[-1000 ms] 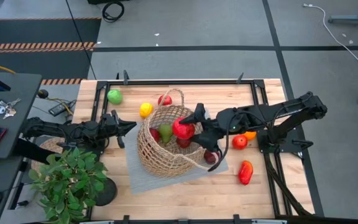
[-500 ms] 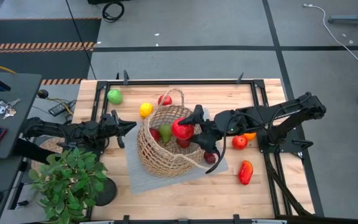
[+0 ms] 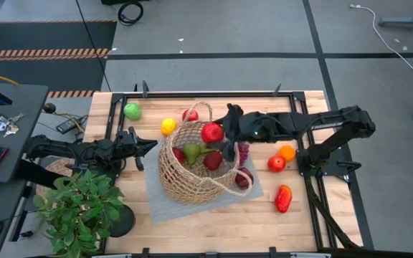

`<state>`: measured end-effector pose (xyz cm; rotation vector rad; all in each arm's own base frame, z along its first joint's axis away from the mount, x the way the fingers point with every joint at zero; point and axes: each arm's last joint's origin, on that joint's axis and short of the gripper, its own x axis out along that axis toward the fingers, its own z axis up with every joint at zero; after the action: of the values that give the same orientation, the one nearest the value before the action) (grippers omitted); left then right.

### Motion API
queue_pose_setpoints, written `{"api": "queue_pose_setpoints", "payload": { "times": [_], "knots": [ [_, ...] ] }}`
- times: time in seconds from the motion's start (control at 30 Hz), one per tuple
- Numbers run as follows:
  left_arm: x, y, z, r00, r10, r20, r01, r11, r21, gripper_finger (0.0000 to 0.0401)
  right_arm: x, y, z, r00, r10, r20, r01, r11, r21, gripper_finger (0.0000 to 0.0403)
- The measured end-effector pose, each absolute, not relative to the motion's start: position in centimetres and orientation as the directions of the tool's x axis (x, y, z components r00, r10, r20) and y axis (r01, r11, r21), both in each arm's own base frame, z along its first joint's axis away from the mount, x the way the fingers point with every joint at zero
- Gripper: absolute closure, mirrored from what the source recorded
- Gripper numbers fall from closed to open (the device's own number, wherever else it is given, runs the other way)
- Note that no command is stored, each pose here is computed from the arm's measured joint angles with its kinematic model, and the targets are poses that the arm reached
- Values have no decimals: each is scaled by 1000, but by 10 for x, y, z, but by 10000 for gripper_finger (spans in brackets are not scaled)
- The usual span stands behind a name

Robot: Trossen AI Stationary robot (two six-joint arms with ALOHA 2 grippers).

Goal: Build produce basket
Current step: Put the red apple into the basket

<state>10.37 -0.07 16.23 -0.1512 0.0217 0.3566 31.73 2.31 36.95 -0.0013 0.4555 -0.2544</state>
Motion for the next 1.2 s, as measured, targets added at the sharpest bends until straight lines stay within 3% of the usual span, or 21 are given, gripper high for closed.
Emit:
{"api": "queue_pose_setpoints", "payload": {
  "times": [0.17, 0.3, 0.5, 0.73, 1.0, 1.2],
  "knots": [
    [104, -1, 162, 937, 346, -48, -349, 926, -144, 364, 315, 8, 361, 840, -102, -532, 305, 901, 309, 52],
    [104, -1, 162, 937, 346, -48, -349, 926, -144, 361, 313, -1, 358, 823, -8, -568, 326, 826, 460, 52],
    [104, -1, 162, 937, 346, -48, -349, 926, -144, 366, 313, -12, 363, 845, 38, -533, 306, 784, 541, 52],
    [104, -1, 162, 937, 346, -48, -349, 926, -144, 365, 318, -15, 386, 932, 180, -316, 84, 739, 669, 52],
    [104, -1, 162, 937, 346, -47, -349, 926, -144, 363, 305, -9, 409, 961, 202, -186, -55, 806, 590, 52],
    [104, -1, 162, 937, 346, -47, -349, 926, -144, 369, 300, -6, 413, 963, 202, -180, -62, 812, 580, 52]
  ]
}}
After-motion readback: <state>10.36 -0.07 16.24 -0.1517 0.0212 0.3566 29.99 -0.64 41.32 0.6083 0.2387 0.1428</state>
